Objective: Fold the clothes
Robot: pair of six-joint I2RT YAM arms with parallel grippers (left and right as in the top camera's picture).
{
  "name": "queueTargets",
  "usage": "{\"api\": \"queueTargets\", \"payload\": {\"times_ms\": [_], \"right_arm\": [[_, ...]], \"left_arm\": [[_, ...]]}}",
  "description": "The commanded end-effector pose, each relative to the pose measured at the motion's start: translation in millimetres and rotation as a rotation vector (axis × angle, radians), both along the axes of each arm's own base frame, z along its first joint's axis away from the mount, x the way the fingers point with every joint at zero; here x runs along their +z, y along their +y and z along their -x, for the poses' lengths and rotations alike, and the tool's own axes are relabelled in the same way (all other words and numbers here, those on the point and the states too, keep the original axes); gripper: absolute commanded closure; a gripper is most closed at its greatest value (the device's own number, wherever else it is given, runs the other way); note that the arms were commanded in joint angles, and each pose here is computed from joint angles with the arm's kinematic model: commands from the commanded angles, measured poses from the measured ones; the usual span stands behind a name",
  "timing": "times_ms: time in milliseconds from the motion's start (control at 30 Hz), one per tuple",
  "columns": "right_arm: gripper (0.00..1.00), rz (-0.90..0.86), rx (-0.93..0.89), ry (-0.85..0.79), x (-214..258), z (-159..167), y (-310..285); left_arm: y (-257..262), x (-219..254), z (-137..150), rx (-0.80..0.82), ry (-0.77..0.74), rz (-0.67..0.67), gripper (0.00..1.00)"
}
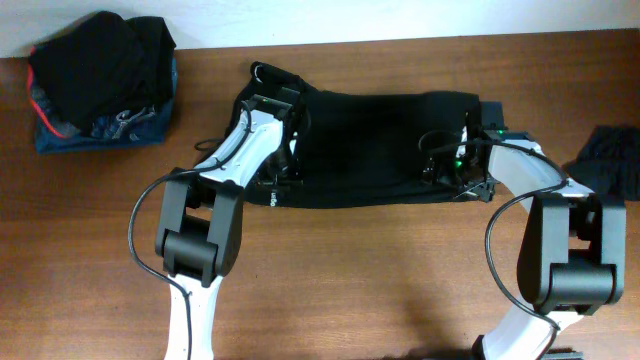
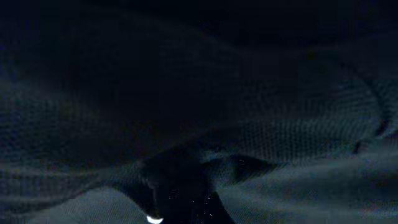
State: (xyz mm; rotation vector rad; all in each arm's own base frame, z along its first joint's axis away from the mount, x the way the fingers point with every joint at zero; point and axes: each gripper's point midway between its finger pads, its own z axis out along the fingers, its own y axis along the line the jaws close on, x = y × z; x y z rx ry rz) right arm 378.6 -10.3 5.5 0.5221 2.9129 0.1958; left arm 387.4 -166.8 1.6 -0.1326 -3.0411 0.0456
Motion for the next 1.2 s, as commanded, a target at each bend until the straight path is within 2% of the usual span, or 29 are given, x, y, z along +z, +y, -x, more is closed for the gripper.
{"api": "queueTargets", "payload": {"times_ms": [0, 933, 1167], "right_arm": [[0.00, 0.018, -0.029, 0.107, -31.5, 22.6, -12.5], [0.00, 0.018, -0.029, 0.108, -33.3, 22.2, -12.5], [0.00, 0.017, -0.029, 0.112, -34.4, 22.8, -12.5]], "left_arm": [[-1.0, -10.4, -4.2, 0.010, -0.001, 0.016, 0.99], [11.3, 5.2, -42.7, -0.003, -0.133, -0.014, 0.99], [11.5, 7.0, -65.9, -0.022, -0.229, -0.017, 0.99]]}}
